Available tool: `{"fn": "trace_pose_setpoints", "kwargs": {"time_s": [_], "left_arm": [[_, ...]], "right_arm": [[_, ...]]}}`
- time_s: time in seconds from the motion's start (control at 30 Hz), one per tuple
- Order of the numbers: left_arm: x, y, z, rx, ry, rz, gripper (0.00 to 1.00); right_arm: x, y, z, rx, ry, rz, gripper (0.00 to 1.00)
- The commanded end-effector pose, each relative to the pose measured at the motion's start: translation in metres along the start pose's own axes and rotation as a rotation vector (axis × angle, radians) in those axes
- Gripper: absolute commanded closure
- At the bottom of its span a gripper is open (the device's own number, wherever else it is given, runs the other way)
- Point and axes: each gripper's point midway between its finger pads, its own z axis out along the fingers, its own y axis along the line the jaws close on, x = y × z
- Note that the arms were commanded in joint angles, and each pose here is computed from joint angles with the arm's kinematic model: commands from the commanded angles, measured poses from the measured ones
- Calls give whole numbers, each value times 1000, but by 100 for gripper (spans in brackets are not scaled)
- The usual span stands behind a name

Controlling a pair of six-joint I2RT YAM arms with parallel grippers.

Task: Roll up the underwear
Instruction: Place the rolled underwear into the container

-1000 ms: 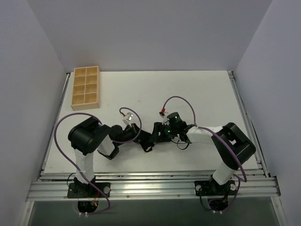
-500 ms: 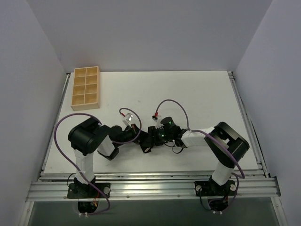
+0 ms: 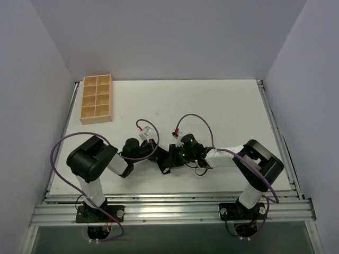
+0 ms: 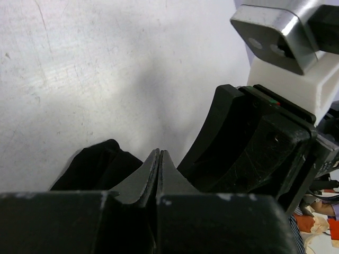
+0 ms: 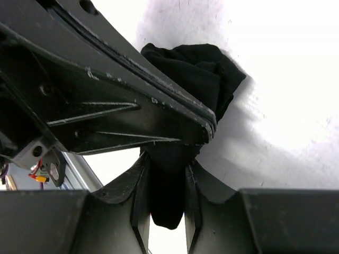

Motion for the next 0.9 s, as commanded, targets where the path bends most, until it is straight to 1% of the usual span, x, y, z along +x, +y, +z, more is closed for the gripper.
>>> {"fn": "trace_pose_setpoints", "kwargs": {"time_s": [0.0, 0.03, 0.07, 0.1, 0.17, 0.2, 0.23, 0.27, 0.37, 0.4, 0.43, 0.5, 0.53, 0.57, 0.6, 0.63, 0.67, 0.7, 0.73, 0.87], "left_arm": [[7, 9, -7, -121, 91, 4, 96], [12, 15, -11, -176, 133, 0, 90], [-8, 4, -4, -183, 106, 24, 87], [-9, 5, -12, -244, 141, 13, 86], [-25, -2, -13, -280, 145, 48, 86], [-53, -18, -9, -273, 111, 74, 86], [-50, -11, -18, -339, 163, 75, 86], [-58, -14, -20, -362, 163, 92, 86], [-94, -14, -41, -507, 138, 146, 87], [-101, -6, -58, -603, 129, 145, 87], [-128, -5, -68, -630, 80, 152, 88], [-147, 2, -88, -678, 48, 137, 88], [-170, 13, -106, -723, -1, 111, 88], [-179, 20, -117, -746, -15, 93, 88], [-180, 31, -127, -781, 4, 60, 89], [-200, 41, -145, -823, -33, 40, 90], [-202, 50, -151, -842, -17, 13, 91], [-206, 55, -155, -843, -10, 17, 91], [-219, 58, -163, -850, -31, 9, 91], [-228, 80, -173, -906, -2, -31, 91]], "right_arm": [[23, -19, -9, 87, 57, 19, 100], [23, -19, -9, 85, 57, 20, 100], [23, -20, -9, 86, 56, 21, 100], [23, -20, -9, 87, 54, 20, 100], [22, -20, -8, 83, 51, 23, 100], [23, -20, -8, 79, 53, 22, 100], [22, -19, -8, 78, 49, 20, 100], [22, -20, -8, 78, 49, 20, 100], [17, -17, -7, 63, 34, 20, 100], [15, -15, -7, 57, 30, 19, 100], [14, -14, -7, 54, 26, 17, 100], [7, -11, -7, 47, 12, 12, 100], [4, -8, -8, 42, 9, 9, 100], [0, -7, -9, 39, 0, 9, 100], [-4, -5, -10, 38, -7, 1, 100], [-14, 1, -14, 37, -26, -9, 100], [-18, 3, -16, 41, -36, -12, 100], [-25, 7, -19, 39, -43, -23, 100], [-33, 13, -23, 33, -60, -36, 100], [-49, 15, -32, 58, -78, -63, 100]]}}
